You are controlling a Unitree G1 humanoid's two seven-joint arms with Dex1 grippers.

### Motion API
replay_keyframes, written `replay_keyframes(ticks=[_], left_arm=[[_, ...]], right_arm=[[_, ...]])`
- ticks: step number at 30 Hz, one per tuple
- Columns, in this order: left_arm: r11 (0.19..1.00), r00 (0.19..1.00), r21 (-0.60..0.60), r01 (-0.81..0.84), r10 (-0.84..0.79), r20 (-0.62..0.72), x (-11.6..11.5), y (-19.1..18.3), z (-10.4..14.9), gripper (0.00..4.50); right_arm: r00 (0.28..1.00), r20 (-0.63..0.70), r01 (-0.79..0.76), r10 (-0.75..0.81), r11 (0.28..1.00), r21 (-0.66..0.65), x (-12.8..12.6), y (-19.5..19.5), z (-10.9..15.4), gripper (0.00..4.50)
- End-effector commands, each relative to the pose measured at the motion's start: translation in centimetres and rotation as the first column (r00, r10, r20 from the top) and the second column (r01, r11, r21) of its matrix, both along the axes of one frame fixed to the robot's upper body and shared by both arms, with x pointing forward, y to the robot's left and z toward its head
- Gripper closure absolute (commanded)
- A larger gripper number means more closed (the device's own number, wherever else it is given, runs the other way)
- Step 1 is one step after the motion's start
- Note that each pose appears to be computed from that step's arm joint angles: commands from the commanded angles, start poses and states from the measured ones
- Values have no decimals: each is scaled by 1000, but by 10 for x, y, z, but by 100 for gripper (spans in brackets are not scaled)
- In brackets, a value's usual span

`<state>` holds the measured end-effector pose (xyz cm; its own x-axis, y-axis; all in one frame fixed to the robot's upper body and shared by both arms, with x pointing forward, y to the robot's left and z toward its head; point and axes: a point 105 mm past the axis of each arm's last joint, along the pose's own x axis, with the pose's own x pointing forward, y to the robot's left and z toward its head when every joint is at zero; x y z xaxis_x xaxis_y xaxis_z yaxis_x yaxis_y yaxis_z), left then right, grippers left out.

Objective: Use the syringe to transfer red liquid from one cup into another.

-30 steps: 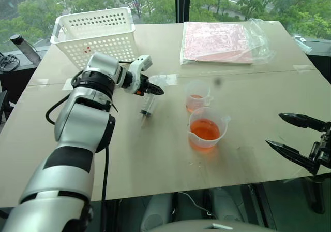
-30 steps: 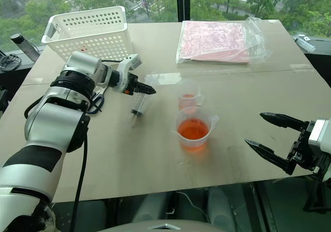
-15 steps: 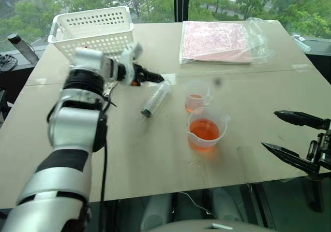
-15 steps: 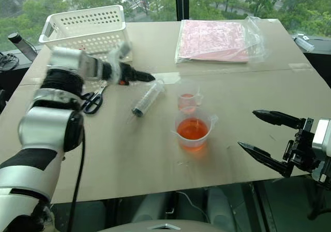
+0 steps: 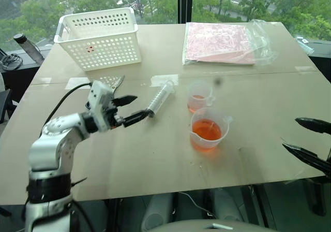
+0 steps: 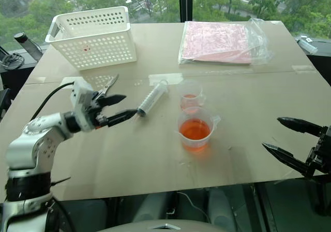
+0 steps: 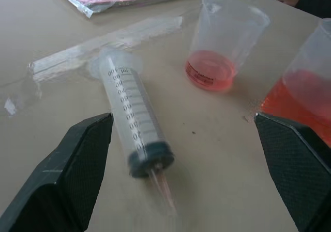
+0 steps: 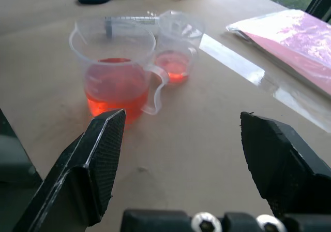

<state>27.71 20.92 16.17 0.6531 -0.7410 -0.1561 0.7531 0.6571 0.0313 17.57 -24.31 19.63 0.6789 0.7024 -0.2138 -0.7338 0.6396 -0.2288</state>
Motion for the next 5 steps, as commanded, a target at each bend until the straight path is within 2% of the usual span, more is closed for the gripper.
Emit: replay_keyframes(ticks=[1, 5], left_arm=[[999, 999, 40, -32, 31, 35, -26, 11, 0, 5], [995, 995, 16, -98, 98, -28, -48, 23, -21, 5]], right_arm=[[998, -2, 68, -68, 995, -72, -4, -21, -7, 71], [994, -24, 102, -105, 991, -91, -7, -30, -20, 71]])
